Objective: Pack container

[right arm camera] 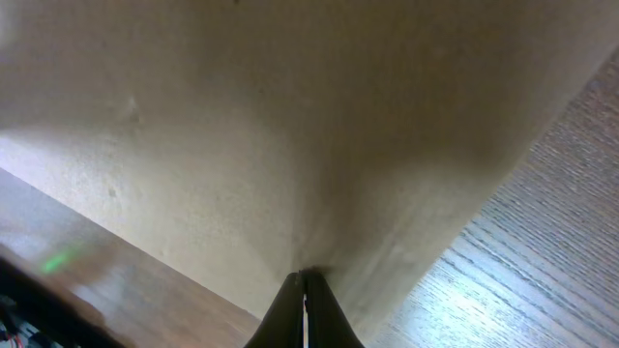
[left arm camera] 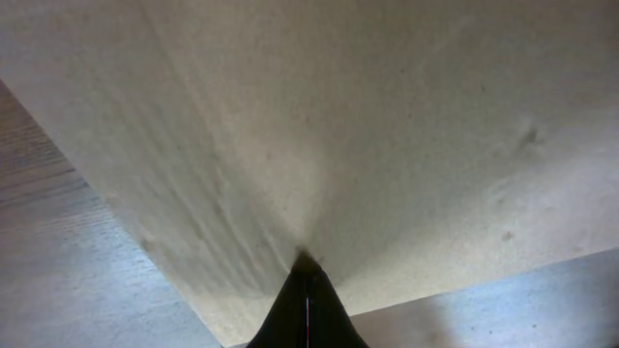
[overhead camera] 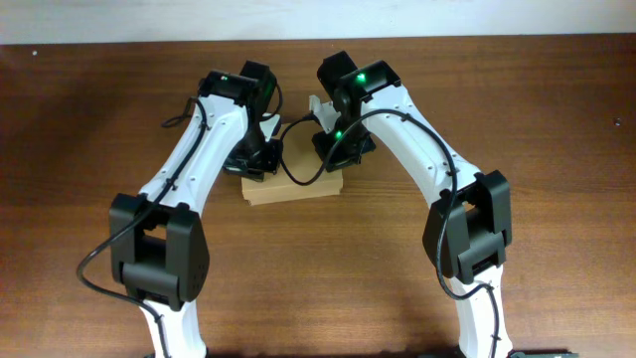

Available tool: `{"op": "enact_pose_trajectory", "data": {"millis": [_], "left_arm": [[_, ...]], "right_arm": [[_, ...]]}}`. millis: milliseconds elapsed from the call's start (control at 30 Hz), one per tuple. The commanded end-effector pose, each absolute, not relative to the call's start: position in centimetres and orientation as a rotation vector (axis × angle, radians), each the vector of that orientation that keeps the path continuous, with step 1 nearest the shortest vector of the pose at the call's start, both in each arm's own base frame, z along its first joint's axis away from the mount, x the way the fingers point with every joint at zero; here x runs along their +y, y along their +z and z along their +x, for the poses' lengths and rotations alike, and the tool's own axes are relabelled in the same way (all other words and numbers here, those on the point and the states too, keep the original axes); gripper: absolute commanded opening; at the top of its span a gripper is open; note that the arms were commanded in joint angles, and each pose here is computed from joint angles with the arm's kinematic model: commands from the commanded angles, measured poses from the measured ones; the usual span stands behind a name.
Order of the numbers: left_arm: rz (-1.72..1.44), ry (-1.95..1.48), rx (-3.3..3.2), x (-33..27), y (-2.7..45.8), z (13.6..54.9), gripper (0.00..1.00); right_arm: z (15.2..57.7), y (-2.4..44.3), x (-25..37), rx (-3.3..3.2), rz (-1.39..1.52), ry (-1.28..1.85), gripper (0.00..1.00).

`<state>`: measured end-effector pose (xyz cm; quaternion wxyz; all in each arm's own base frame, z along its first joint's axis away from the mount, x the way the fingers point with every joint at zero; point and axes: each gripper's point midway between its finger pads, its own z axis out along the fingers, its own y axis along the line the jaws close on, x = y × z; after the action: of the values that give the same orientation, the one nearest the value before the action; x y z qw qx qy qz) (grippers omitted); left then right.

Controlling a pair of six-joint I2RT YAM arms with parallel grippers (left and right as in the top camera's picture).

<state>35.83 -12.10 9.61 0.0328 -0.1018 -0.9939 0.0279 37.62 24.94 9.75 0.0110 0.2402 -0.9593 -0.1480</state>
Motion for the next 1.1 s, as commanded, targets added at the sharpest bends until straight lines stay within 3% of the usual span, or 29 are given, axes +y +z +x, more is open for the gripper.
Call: {"op": "enact_pose_trajectory", "data": {"millis": [0, 133, 267, 467, 667, 833, 1000, 1067], "left_arm": [[-0.322, 0.038, -2.947, -11.2, 6.6, 33.9, 0.02], [-0.331, -0.030, -2.995, -10.5, 7.7, 34.9, 0.02], [-0.313, -0.066, -3.134, -9.6, 11.6, 37.6, 0.02], [-0.140, -0.039, -3.432, -5.8, 21.5, 42.1, 0.02], [0.103, -0.059, -3.678, -0.1, 31.0, 43.6, 0.02], [0.225, -0.105, -3.906, 2.8, 39.3, 42.6, 0.04], [0.291, -0.134, -4.133, 3.4, 46.9, 39.6, 0.13], [0.303, -0.137, -4.219, 3.3, 49.6, 38.0, 0.21]], "right_arm": [[37.4, 6.5, 25.0, -2.941, 0.755, -0.409, 0.04], [38.9, 8.0, 25.1, -3.002, 0.807, -0.439, 0.04], [41.6, 12.0, 23.1, -3.119, 0.748, -0.474, 0.04], [45.8, 18.6, 14.5, -3.360, 0.511, -0.260, 0.04], [47.4, 28.3, 7.9, -3.620, 0.319, -0.245, 0.04], [45.5, 39.3, 5.2, -3.938, 0.282, -0.258, 0.04], [40.1, 50.5, 4.7, -4.276, 0.350, -0.304, 0.06], [37.8, 53.8, 4.6, -4.379, 0.373, -0.324, 0.25]]}}
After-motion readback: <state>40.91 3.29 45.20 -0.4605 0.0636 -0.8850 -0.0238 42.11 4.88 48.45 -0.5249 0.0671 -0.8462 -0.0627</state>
